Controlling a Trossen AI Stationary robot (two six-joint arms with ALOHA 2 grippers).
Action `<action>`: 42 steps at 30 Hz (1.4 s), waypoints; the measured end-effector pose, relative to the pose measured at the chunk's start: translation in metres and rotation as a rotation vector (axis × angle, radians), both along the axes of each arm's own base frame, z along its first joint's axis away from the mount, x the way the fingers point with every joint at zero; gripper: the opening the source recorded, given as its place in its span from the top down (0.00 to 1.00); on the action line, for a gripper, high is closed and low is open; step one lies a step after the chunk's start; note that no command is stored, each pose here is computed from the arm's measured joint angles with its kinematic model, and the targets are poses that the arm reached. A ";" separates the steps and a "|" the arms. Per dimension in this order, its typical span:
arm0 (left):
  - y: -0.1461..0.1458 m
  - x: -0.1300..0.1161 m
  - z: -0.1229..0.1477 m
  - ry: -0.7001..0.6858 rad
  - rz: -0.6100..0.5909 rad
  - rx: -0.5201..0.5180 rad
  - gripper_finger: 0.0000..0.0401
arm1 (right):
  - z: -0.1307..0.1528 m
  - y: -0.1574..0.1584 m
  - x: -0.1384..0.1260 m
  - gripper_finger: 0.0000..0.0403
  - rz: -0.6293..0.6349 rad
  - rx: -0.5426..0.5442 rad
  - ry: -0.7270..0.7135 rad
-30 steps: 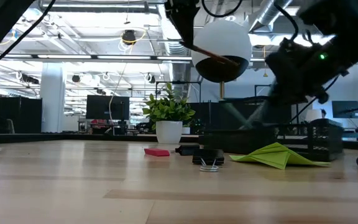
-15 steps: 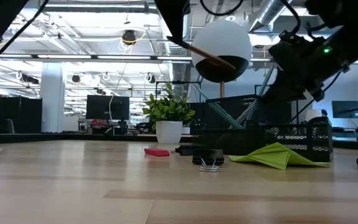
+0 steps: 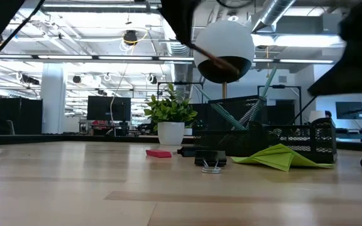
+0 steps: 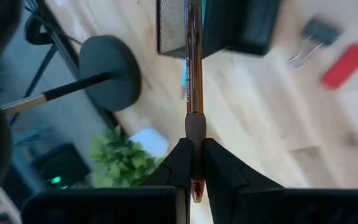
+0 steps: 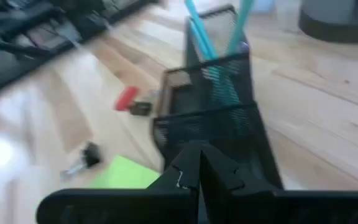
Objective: Pick and place office supplies into organizer
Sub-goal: Put the brown ballpoint pen into the desk organizer
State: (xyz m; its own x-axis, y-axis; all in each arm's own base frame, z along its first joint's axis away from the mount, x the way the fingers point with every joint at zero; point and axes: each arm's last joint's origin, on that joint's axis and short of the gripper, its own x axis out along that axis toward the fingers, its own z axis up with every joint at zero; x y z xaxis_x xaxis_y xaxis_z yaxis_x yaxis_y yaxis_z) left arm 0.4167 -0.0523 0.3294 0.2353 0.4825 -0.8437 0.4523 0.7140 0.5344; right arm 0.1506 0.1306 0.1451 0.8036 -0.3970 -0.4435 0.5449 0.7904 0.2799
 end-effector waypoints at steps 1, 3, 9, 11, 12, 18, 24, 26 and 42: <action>0.004 0.003 -0.003 0.014 -0.004 0.019 0.96 | 0.001 0.004 -0.004 1.00 0.012 -0.007 -0.022; 0.012 0.009 -0.009 0.020 -0.015 0.036 0.96 | 0.001 0.010 -0.010 1.00 0.037 -0.022 -0.050; 0.023 0.034 -0.035 0.009 -0.040 0.046 0.98 | 0.003 0.013 -0.013 1.00 0.043 -0.052 -0.081; 0.023 0.037 -0.041 0.022 -0.046 0.041 0.98 | 0.002 0.012 -0.014 1.00 0.045 -0.056 -0.074; 0.023 0.038 -0.044 0.043 -0.054 0.049 0.98 | 0.002 0.012 -0.014 1.00 0.045 -0.055 -0.074; 0.023 0.042 -0.064 0.169 -0.105 0.176 0.97 | 0.002 0.012 -0.014 1.00 0.047 -0.065 -0.066; 0.009 0.044 -0.070 0.287 -0.277 0.313 0.96 | 0.002 0.013 -0.015 1.00 0.058 -0.062 -0.060; 0.005 0.045 -0.069 0.294 -0.313 0.324 0.96 | 0.002 0.013 -0.016 1.00 0.065 -0.062 -0.058; -0.008 0.055 -0.068 0.189 -0.371 0.294 0.88 | 0.001 0.015 -0.019 1.00 0.086 -0.059 -0.047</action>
